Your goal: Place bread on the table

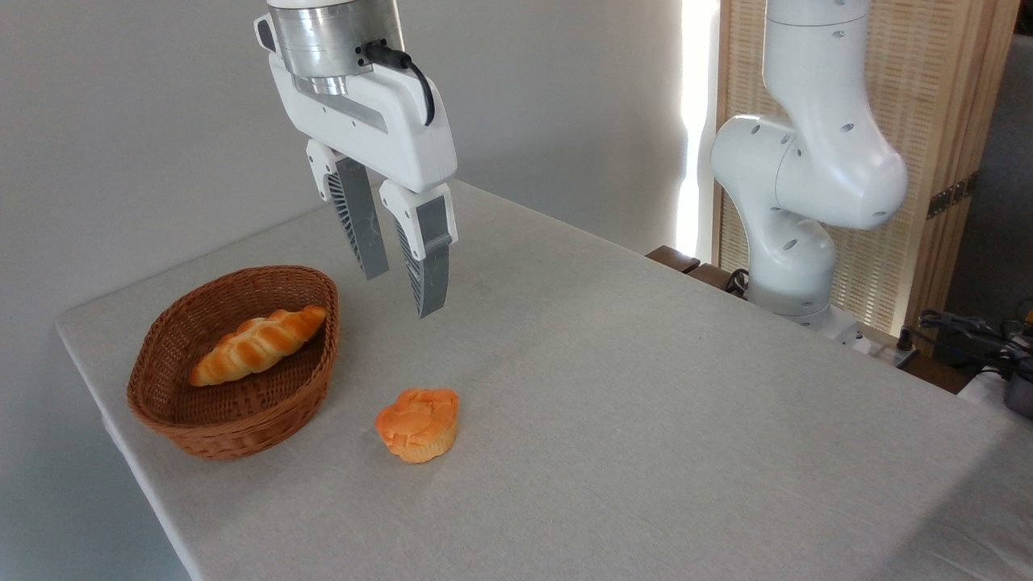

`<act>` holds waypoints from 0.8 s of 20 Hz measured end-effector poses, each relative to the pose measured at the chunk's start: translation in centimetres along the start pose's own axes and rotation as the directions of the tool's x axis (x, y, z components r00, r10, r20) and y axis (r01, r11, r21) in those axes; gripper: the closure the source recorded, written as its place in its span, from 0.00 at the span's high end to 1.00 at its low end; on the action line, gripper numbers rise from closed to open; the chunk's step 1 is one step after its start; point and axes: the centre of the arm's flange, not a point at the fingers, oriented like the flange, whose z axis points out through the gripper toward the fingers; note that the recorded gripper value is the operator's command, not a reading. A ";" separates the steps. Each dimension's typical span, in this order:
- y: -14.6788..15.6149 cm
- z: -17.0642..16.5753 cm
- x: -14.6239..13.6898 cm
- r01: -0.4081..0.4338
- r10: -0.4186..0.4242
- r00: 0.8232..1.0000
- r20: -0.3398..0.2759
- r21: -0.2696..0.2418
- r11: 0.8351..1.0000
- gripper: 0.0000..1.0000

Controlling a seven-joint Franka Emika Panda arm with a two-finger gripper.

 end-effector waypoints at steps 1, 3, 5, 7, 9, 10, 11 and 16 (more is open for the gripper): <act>0.0 0.0 0.0 0.001 -0.001 1.000 0.000 0.000 1.000 1.00; -0.2 0.0 -0.2 0.005 -0.005 1.000 0.000 0.000 1.000 1.00; -0.5 0.0 -0.4 0.011 -0.011 1.000 0.000 0.001 1.000 1.00; -0.6 0.0 -0.5 0.013 -0.013 1.000 0.000 0.001 1.000 1.00; -0.6 0.0 -0.5 0.013 -0.013 1.000 0.000 0.001 1.000 1.00; -0.6 0.0 -0.5 0.013 -0.013 1.000 0.000 0.001 1.000 1.00; -0.6 0.0 -0.5 0.013 -0.013 1.000 0.000 0.001 1.000 1.00; 1.0 0.2 1.2 -0.013 0.010 0.998 -0.055 -0.052 0.999 1.00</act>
